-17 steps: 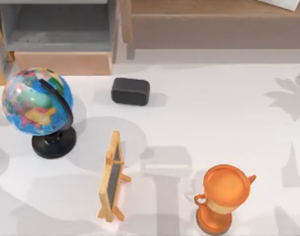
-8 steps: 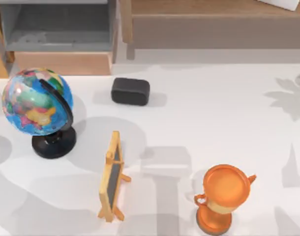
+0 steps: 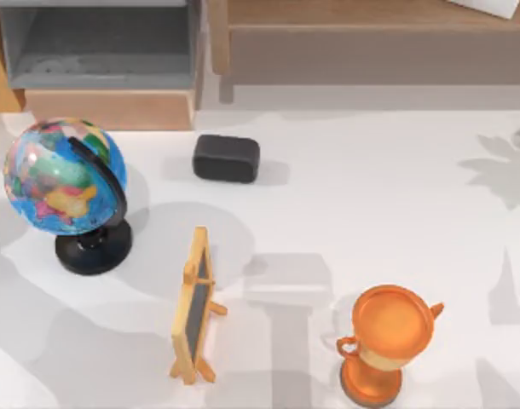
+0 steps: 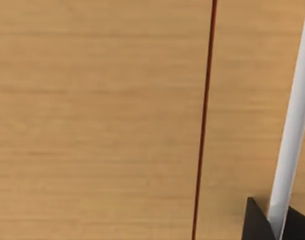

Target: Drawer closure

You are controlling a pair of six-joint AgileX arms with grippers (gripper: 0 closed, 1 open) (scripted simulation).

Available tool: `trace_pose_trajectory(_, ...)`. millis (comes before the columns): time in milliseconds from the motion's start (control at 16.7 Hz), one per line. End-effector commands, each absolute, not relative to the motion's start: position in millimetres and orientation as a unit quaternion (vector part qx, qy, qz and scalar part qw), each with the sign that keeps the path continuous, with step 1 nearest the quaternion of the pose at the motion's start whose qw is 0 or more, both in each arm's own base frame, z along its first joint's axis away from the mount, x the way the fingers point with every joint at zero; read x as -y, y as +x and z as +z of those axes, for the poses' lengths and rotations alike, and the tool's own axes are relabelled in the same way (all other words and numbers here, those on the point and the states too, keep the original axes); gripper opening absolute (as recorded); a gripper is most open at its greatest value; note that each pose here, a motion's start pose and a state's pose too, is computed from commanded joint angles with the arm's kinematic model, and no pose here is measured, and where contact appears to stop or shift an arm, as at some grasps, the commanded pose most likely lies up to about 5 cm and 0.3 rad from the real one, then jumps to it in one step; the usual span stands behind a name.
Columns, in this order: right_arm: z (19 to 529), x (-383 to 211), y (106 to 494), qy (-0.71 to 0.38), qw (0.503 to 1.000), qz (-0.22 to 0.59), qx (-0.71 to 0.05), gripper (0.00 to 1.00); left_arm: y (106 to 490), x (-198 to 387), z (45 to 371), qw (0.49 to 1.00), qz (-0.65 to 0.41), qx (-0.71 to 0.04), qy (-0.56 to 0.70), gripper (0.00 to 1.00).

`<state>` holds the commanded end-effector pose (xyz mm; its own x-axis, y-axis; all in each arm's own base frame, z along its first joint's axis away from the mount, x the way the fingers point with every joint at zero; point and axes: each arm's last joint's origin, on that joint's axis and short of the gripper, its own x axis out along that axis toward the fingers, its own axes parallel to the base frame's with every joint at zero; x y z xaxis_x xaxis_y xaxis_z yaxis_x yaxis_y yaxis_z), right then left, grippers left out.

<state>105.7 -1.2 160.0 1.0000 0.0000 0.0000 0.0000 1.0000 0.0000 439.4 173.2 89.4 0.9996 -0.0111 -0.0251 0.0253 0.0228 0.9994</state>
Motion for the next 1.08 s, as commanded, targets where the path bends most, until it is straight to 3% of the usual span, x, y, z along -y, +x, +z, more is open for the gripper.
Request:
trace_pose_trajectory(120,160.0,1.2,105.7,0.000,1.000,0.000,0.000,1.00,439.4,-173.2,89.4,0.715,-0.013,-0.005,0.699,0.00)
trace_pose_trajectory(900,160.0,1.2,105.7,0.000,1.000,0.000,0.000,1.00,439.4,-173.2,89.4,0.715,-0.013,-0.005,0.699,0.98)
trace_pose_trajectory(1080,160.0,1.2,105.7,0.000,1.000,0.000,0.000,1.00,439.4,-173.2,89.4,0.715,-0.013,-0.005,0.699,1.00)
